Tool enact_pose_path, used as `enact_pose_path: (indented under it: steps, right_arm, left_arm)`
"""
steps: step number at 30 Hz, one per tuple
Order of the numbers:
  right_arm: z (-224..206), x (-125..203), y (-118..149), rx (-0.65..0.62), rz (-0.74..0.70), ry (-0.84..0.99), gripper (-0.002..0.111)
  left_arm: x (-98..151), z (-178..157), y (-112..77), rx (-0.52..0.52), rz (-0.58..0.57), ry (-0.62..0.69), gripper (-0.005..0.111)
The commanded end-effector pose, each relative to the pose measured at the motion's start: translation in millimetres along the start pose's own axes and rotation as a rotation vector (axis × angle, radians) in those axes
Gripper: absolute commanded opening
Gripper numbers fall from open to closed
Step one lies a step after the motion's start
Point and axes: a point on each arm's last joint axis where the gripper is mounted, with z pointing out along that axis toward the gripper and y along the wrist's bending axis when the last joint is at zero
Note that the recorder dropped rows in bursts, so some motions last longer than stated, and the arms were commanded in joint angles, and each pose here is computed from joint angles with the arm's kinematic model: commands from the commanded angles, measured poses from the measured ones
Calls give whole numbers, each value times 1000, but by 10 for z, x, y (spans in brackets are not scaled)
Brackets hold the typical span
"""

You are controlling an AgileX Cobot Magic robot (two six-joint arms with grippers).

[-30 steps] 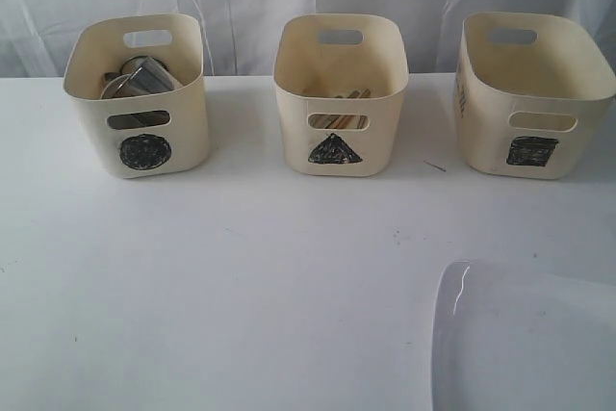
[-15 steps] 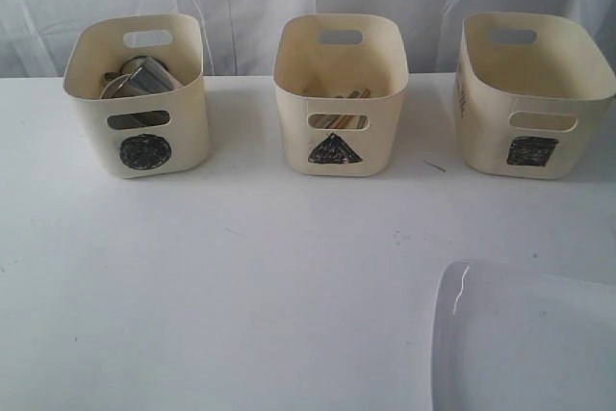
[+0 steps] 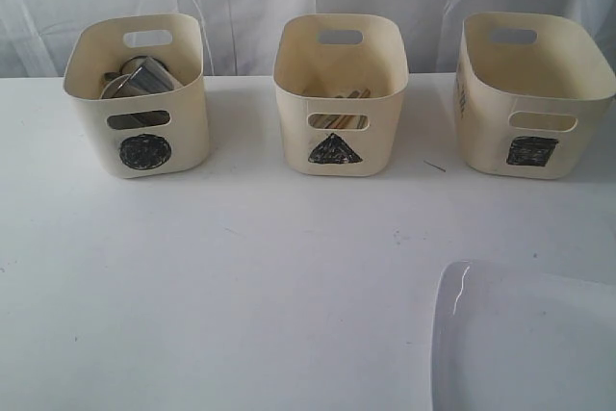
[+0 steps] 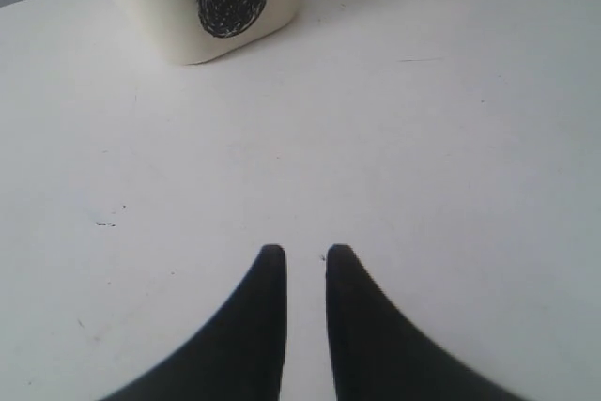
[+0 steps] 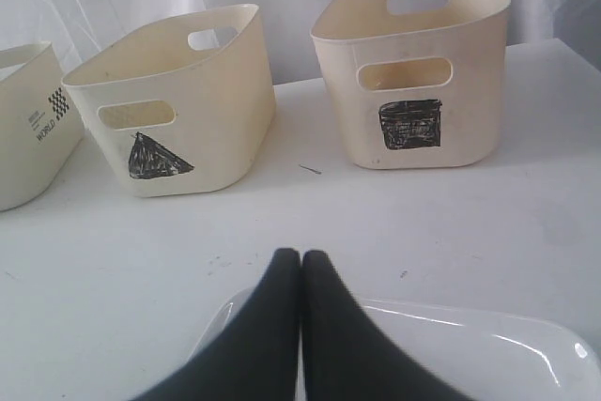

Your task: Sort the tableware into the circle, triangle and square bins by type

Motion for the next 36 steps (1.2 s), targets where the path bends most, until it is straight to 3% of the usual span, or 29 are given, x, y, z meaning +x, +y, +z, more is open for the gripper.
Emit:
enact_pose_path:
  steps: [1, 4, 29, 32, 36]
  right_arm:
    - [0, 8, -4, 2, 3, -9, 0]
    - [0, 8, -4, 2, 3, -9, 0]
    - [0, -4, -1, -2, 3, -22, 0]
    - [-5, -72, 34, -52, 252, -91, 0]
    - [-27, -198, 52, -96, 294, -227, 0]
  left_arm:
    - [12, 2, 1, -3, -31, 0, 22]
    - [11, 2, 5, -9, -70, -1, 22]
    - [11, 2, 10, -14, -64, -2, 22]
    - [11, 2, 10, -14, -64, -2, 22]
    - [11, 2, 10, -14, -64, -2, 22]
